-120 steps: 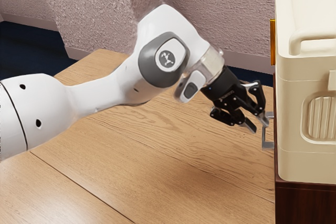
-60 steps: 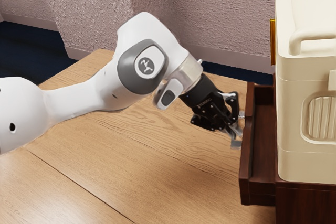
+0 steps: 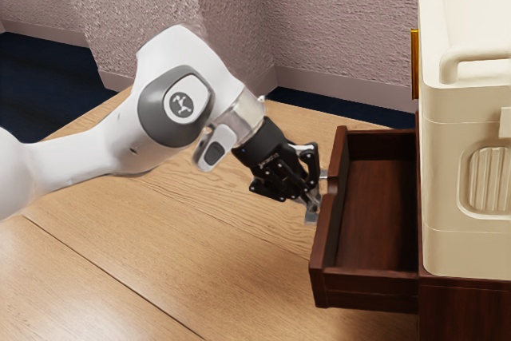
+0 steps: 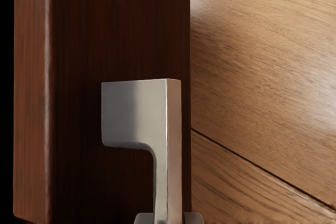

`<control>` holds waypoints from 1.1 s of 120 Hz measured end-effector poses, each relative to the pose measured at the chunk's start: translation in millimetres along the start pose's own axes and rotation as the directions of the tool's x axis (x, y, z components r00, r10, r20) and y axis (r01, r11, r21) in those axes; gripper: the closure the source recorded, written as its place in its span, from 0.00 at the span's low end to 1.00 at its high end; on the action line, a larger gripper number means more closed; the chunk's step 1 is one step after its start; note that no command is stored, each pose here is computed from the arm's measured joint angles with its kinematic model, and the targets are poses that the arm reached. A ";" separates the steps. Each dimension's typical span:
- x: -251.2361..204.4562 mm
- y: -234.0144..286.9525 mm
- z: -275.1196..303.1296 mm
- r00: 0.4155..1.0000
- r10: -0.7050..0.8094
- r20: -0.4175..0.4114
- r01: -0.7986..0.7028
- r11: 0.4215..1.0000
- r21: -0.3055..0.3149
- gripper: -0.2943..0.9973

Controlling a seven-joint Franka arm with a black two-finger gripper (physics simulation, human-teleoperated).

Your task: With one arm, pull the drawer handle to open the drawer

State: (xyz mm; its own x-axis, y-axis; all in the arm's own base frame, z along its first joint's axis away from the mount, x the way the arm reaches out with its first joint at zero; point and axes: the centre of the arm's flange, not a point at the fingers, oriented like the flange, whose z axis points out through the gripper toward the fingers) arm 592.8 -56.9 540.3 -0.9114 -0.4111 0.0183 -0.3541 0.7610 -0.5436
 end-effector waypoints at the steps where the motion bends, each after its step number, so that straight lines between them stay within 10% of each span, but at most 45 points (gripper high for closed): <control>1: 0.2 0.9 -0.6 1.000 -0.001 0.001 0.001 1.000 0.000 0.78; 112: 24.9 31.3 -79.3 0.996 -0.031 0.086 0.028 0.999 0.031 0.62; 132: 38.9 0.0 -142.3 0.981 0.054 0.186 -0.028 0.990 -0.141 0.59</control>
State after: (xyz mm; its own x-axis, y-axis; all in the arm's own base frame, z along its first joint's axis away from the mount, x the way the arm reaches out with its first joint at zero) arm 527.5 -1.5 660.4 -0.8743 -0.4554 -0.1677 -0.3546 0.8354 -0.4199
